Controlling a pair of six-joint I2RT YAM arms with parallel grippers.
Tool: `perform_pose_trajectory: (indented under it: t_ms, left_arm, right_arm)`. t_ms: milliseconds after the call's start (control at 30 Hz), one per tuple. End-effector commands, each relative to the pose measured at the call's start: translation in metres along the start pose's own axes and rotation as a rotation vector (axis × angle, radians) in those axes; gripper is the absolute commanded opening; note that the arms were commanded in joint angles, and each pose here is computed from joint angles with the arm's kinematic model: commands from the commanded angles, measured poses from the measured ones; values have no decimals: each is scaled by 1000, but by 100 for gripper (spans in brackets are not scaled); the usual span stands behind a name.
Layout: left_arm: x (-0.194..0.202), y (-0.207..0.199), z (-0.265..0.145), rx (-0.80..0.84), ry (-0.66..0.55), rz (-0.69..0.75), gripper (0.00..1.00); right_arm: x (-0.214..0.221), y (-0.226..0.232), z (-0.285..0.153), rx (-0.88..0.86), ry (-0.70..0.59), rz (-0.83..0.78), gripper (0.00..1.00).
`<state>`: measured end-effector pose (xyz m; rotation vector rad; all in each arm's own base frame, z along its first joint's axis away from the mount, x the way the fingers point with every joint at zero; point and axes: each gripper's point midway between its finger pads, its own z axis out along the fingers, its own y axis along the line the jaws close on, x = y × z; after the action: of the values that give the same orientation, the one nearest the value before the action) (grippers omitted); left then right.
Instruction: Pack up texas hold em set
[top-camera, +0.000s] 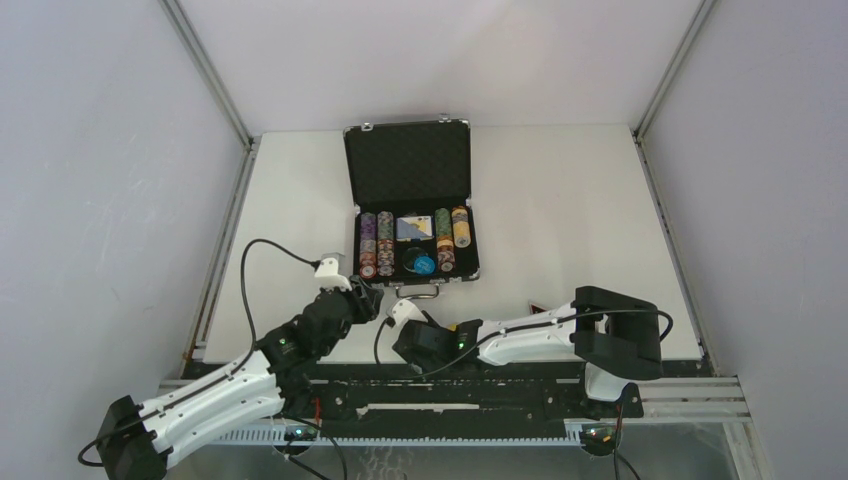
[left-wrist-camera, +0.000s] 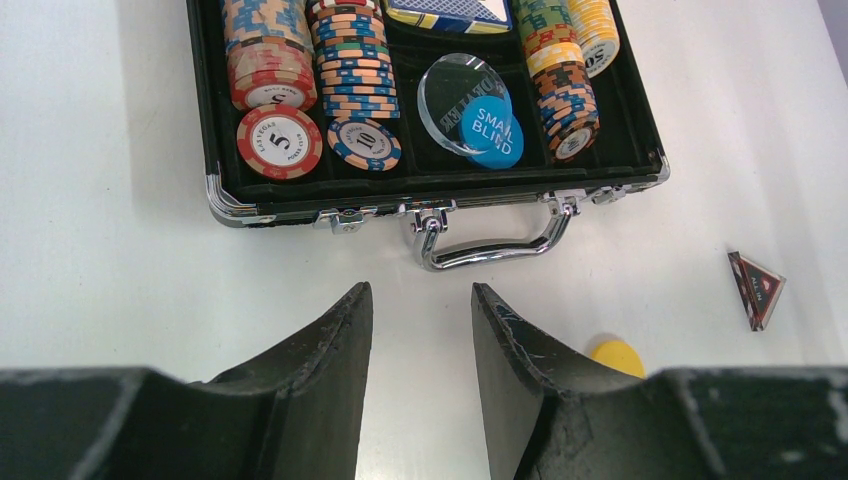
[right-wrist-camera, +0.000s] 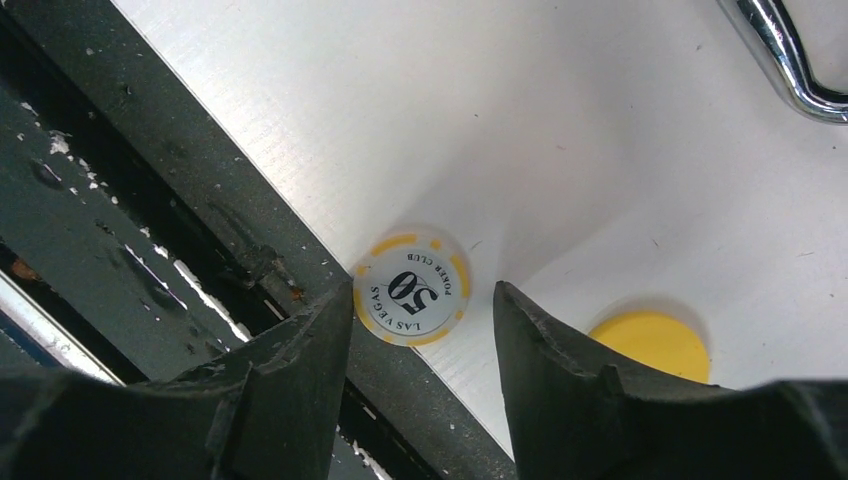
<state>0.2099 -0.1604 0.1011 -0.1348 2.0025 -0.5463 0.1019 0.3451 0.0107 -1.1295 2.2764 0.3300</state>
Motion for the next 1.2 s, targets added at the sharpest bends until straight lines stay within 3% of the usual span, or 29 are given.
perform_pose_trajectory:
  t_ms: [0, 300, 767, 1167]
  left_arm:
    - [1, 3, 1, -1, -8, 10, 46]
    - [1, 2, 2, 2, -9, 9, 46]
    - [2, 2, 3, 4, -4, 12, 46]
    - [1, -1, 1, 15, 1, 13, 46]
  right_arm:
    - [-1, 7, 2, -10, -9, -1, 60]
    - [5, 8, 5, 6, 3, 3, 56]
    - [2, 6, 2, 16, -7, 14, 38]
    - [-19, -5, -5, 37, -59, 41, 37]
